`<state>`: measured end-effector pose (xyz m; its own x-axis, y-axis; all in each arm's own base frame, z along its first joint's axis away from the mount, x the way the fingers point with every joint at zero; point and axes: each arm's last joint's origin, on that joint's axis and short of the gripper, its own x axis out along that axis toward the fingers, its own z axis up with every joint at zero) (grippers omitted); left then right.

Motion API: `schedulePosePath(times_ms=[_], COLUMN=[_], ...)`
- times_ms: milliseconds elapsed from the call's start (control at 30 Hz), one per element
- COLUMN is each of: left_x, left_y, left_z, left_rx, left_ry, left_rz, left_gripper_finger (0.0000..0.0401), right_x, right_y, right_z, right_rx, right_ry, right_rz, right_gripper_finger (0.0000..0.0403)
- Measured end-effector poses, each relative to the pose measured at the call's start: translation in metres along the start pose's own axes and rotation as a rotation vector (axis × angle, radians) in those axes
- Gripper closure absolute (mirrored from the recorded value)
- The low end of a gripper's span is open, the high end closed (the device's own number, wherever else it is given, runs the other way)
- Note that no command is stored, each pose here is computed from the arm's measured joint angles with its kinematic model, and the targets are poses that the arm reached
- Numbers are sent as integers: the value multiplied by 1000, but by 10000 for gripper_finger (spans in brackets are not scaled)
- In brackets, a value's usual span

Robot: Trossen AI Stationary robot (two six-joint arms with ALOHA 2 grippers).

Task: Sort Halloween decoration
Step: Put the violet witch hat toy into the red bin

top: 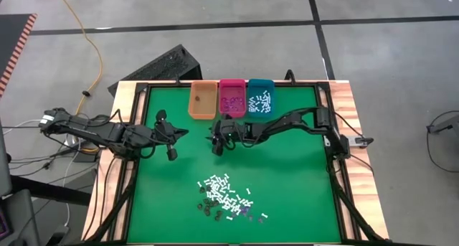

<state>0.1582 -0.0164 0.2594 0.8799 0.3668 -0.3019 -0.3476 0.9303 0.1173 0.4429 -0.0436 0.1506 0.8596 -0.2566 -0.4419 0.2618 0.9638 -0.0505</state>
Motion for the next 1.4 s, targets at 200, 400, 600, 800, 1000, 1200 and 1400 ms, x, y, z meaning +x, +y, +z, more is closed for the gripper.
schedulePosePath(times_ms=[200,400,600,800,1000,1200,1400], left_x=[0,0,0,0,0,0,0], left_y=[0,0,0,0,0,0,1], left_z=[0,0,0,0,0,-1,-3], left_rx=[4,7,7,6,6,2,-4], left_ry=[1,1,1,1,3,7,31], left_rz=[1,1,3,9,9,10,11], left_gripper_finger=[401,401,401,401,401,401,401], right_x=[17,26,32,32,30,21,2], right_y=[0,-2,-1,1,1,0,-3], right_z=[-23,-36,-48,-49,-44,-31,-1], right_rx=[50,76,126,127,134,134,85], right_ry=[22,38,78,77,62,41,-12], right_rz=[-27,-38,-55,-49,-41,-30,-22], right_gripper_finger=[147,170,254,356,384,384,384])
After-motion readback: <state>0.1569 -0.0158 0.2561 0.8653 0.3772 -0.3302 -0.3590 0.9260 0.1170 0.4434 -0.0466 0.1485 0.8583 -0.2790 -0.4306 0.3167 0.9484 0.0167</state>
